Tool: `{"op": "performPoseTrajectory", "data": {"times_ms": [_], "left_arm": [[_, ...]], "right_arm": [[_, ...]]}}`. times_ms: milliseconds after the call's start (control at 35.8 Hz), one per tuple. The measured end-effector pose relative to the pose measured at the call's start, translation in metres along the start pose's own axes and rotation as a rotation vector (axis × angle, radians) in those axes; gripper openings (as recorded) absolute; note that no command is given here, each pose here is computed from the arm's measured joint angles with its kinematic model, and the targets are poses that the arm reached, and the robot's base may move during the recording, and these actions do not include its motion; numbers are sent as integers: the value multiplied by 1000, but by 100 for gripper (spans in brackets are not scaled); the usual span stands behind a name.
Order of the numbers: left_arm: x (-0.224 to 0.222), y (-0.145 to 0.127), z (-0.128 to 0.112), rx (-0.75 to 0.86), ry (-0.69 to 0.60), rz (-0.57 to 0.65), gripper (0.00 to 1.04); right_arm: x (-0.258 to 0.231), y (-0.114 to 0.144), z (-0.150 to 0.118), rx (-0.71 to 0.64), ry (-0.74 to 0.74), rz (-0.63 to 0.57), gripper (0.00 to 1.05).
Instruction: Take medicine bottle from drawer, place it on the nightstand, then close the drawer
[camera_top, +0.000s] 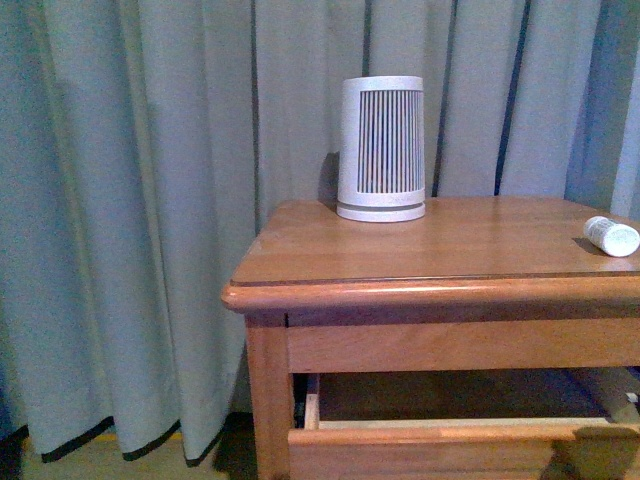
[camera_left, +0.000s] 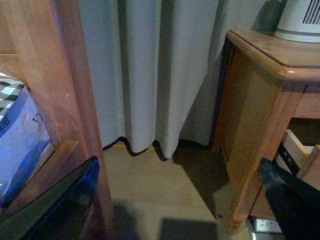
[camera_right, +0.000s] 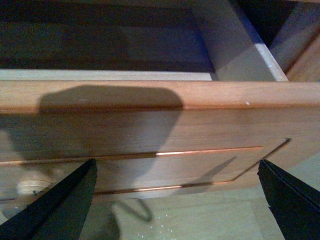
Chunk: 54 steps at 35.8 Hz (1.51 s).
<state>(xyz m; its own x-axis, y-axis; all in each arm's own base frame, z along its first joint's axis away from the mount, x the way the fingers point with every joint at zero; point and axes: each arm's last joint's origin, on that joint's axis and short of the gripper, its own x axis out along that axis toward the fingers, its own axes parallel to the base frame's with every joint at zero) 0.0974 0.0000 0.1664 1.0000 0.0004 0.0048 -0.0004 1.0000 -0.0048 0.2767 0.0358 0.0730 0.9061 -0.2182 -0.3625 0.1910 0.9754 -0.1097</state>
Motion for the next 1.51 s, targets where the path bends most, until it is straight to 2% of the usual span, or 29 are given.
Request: {"op": "performPoseTrajectory", "data": {"times_ms": [363, 811, 978, 1062, 1174, 1370, 1510], "left_arm": [[0, 0, 0, 0, 0, 0, 98], [0, 0, 0, 0, 0, 0, 98], [0, 0, 0, 0, 0, 0, 98], [0, 0, 0, 0, 0, 0, 98], [0, 0, 0, 0, 0, 0, 98], [0, 0, 0, 0, 0, 0, 98], [0, 0, 0, 0, 0, 0, 98]], "right_arm": [[49, 0, 22, -49, -9, 20, 98], [74, -12, 22, -151, 38, -2, 98], [74, -16, 24, -142, 35, -5, 98], [62, -17, 33, -90, 16, -14, 98], [24, -19, 57, -9, -21, -29, 98], [-41, -31, 56, 61, 46, -21, 98], [-77, -43, 63, 113, 34, -40, 98]]}}
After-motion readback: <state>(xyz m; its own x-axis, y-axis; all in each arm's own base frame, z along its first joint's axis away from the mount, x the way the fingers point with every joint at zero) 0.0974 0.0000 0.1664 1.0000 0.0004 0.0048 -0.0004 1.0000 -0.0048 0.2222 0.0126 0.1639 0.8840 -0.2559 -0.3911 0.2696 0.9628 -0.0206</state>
